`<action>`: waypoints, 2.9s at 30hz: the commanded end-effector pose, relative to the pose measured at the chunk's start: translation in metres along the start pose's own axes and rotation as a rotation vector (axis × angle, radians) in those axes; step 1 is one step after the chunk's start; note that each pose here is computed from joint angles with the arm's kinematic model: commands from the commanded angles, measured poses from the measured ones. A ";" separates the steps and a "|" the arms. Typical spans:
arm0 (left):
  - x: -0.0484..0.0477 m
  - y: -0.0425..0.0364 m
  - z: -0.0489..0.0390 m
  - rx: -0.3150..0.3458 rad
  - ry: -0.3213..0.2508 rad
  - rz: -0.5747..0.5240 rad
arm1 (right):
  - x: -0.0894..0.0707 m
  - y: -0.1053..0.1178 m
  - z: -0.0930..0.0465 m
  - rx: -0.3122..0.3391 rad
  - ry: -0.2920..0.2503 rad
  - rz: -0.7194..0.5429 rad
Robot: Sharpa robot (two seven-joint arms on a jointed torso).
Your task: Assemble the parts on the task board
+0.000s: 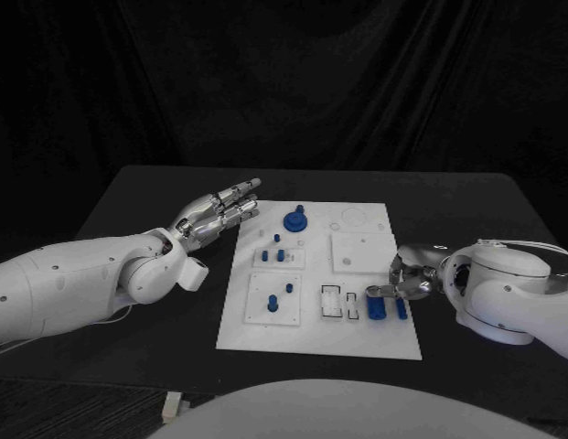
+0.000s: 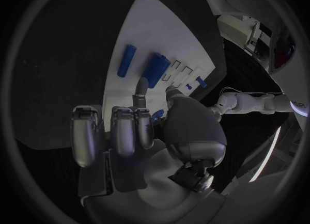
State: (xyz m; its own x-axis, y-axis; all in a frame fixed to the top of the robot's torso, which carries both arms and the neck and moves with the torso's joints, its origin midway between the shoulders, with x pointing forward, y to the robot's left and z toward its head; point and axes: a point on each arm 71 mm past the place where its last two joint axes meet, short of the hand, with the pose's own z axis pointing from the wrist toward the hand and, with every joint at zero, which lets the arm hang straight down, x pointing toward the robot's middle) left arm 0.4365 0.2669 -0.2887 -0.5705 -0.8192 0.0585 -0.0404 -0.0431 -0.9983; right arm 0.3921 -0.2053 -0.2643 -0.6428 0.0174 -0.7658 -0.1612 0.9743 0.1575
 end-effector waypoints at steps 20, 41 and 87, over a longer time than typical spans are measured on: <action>0.0020 -0.0001 0.0006 0.016 0.006 -0.012 | 0.012 0.007 0.013 0.064 0.068 -0.064; 0.0026 0.0004 0.0005 0.012 0.009 -0.015 | 0.019 0.014 0.021 0.059 0.115 -0.058; 0.0013 0.0011 -0.0009 0.007 0.009 -0.016 | 0.020 0.023 0.014 0.074 0.147 0.497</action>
State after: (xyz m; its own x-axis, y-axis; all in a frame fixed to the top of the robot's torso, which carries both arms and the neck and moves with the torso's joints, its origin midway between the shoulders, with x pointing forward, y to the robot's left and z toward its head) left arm 0.4355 0.2674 -0.2903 -0.5721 -0.8178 0.0622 -0.0470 -0.0431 -0.9980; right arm 0.3859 -0.1805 -0.2847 -0.7292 0.4295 -0.5327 0.2147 0.8828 0.4178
